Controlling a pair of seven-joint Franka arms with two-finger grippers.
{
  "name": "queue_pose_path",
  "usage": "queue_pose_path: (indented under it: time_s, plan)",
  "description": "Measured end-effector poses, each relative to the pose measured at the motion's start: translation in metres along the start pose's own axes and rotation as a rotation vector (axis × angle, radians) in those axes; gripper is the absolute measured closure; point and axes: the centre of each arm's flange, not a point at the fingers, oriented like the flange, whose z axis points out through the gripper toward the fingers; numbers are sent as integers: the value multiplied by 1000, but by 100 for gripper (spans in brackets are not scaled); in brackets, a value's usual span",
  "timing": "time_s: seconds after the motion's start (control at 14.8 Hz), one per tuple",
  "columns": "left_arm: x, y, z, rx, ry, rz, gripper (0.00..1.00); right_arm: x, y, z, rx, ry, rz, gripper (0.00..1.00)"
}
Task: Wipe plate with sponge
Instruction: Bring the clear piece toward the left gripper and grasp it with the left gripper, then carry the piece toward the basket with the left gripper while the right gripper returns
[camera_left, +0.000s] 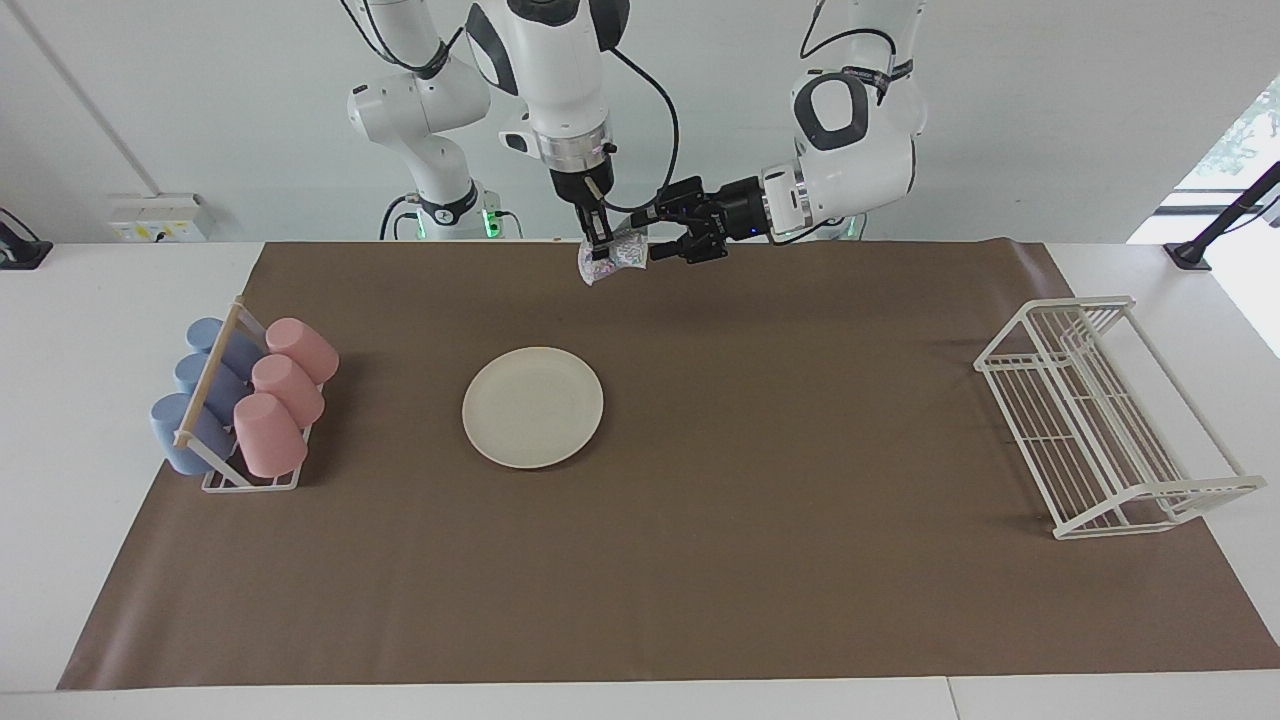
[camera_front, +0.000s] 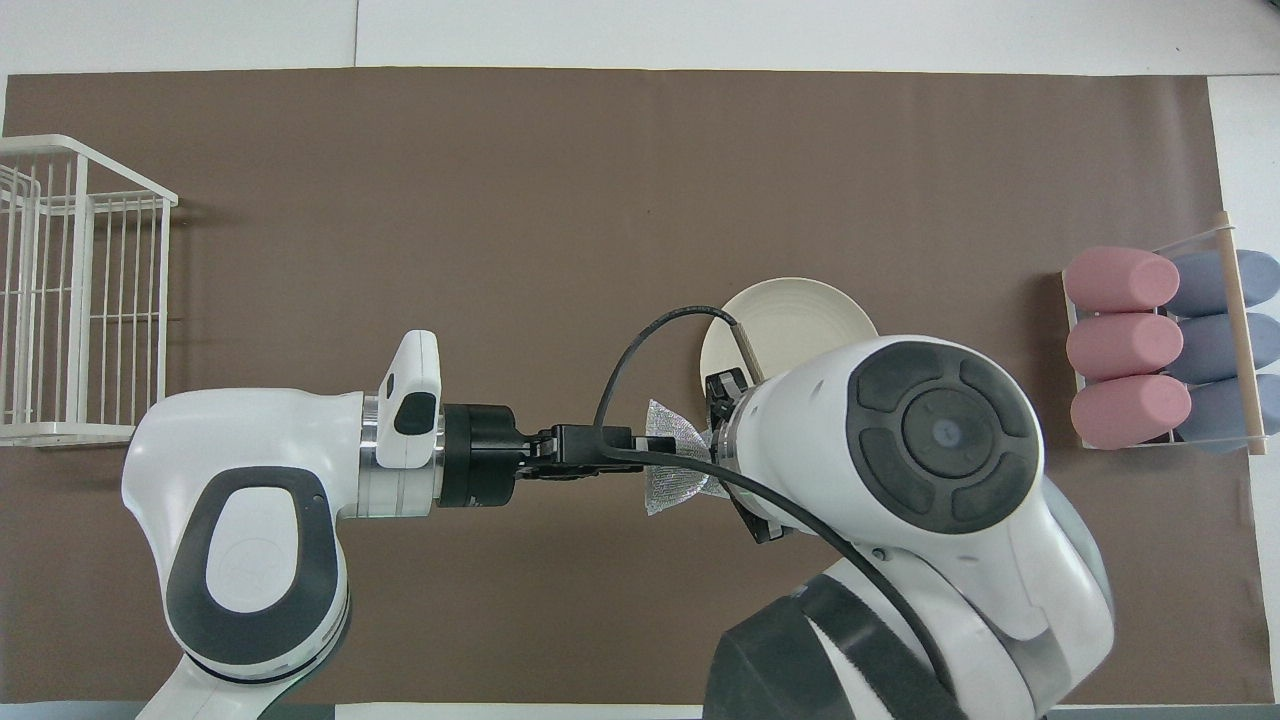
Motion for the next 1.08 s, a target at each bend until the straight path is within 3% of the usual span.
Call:
queue_pose_path:
  time_s: [0.34, 0.61, 0.74, 0.95, 1.08]
  plan:
    - [0, 0, 0, -1, 0, -28, 93, 0, 0, 0, 0, 0, 0, 93]
    - [0, 0, 0, -1, -1, -35, 97, 0, 1, 0, -3, 1, -8, 93]
    - [0, -1, 1, 0, -1, -38, 97, -1, 3, 0, -15, 6, -64, 78]
    - [-1, -2, 1, 1, -1, -41, 97, 5, 9, -5, -41, 16, -144, 45]
    - [0, -3, 0, 1, 1, -47, 97, 31, 12, -11, -83, 25, -257, 26]
